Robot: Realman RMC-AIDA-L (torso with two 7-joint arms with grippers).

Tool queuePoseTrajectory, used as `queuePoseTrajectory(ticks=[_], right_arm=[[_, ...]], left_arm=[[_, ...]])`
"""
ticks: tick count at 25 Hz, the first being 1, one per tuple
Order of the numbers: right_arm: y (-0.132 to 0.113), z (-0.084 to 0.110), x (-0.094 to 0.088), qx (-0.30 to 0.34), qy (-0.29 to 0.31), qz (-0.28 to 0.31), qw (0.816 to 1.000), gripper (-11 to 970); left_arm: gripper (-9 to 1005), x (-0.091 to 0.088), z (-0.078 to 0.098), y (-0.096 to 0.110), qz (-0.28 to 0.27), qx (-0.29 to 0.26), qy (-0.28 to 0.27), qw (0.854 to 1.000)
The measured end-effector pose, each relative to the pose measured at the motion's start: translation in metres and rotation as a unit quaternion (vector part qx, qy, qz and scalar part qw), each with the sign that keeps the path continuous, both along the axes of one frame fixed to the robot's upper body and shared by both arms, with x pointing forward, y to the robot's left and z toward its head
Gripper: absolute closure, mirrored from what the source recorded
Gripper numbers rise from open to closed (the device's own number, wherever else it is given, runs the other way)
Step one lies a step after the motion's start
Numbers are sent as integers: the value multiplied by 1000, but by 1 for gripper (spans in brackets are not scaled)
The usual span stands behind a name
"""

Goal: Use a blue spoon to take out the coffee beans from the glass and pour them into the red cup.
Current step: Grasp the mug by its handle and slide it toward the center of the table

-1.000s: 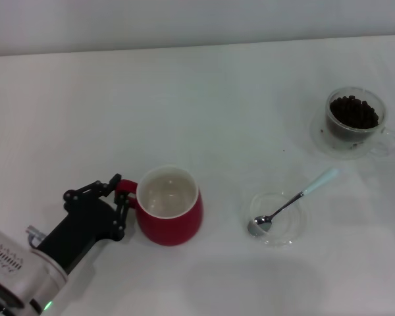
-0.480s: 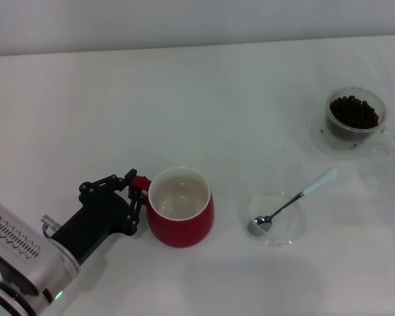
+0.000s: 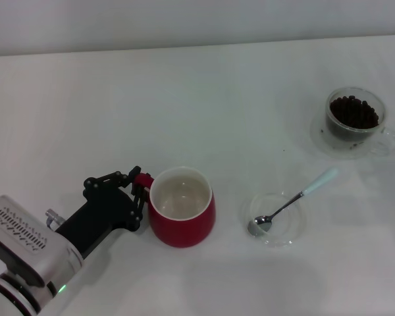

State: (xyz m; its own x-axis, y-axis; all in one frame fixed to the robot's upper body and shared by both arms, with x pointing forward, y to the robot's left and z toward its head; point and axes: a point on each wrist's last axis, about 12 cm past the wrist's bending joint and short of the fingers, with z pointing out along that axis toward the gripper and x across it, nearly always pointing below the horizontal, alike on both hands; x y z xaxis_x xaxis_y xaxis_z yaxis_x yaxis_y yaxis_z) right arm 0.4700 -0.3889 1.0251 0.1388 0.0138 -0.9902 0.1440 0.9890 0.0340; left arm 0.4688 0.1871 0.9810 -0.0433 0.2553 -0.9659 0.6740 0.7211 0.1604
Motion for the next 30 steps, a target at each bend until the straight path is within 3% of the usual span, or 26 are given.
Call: queuePoseTrajectory(ticks=[9,20,30], right_arm=[[0,0,0,-2,1,-1,1000,120],[-1,1,1,-7,1,-1,1000,120],[-2,0,-1,-9,2,-3,1000,120]], left_arm=[[845,0,1,-1,-3,-2,-5,1000],[496,0,4,-4,-7,-3,-19,1000],[480,-2,4,-4,-9,3,-25,1000]])
